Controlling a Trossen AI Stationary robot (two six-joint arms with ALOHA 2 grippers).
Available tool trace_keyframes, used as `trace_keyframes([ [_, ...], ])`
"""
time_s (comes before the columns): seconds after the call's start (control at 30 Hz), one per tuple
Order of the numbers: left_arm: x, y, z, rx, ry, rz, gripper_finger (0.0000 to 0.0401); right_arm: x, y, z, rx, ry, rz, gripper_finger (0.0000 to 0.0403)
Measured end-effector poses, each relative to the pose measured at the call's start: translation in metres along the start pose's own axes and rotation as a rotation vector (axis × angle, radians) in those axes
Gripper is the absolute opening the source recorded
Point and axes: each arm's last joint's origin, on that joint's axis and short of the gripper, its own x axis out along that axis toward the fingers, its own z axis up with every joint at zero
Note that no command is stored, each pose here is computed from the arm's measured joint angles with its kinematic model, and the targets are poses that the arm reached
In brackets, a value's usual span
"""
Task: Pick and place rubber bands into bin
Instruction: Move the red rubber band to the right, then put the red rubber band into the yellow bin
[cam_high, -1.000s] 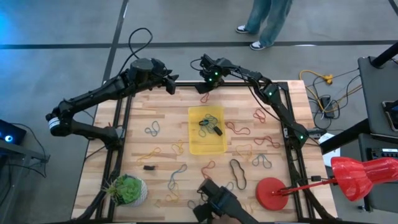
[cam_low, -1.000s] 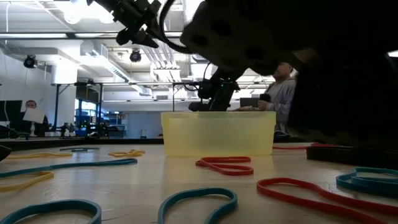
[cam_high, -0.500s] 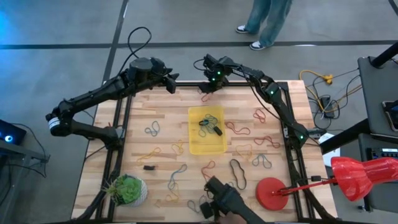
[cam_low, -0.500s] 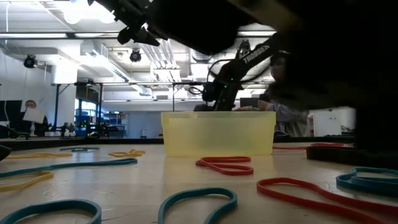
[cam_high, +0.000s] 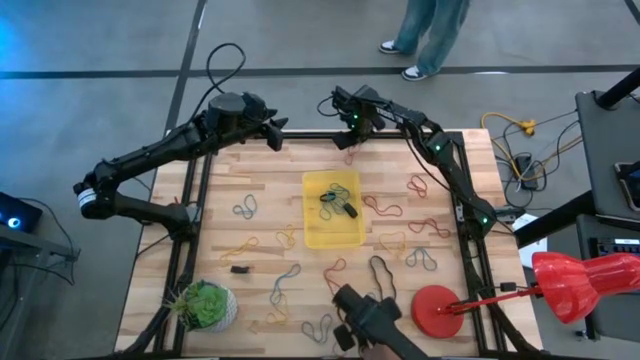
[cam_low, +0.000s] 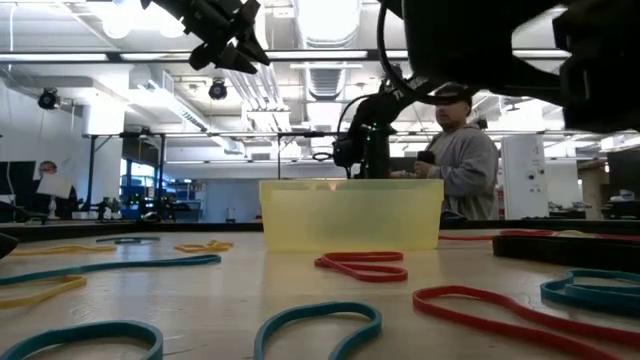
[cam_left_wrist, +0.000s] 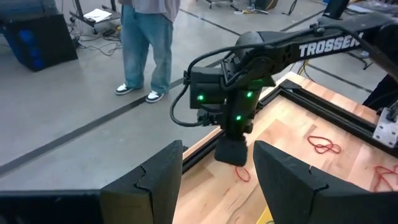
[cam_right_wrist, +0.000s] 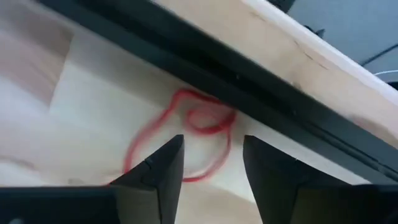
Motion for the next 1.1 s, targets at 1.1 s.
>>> trace_keyframes([
  [1.1, 0.0, 0.001, 0.003, 0.019, -0.027, 0.0, 0.0183, -0.007, 0.008, 0.004, 0.048, -0.067, 0.018, 0.018],
])
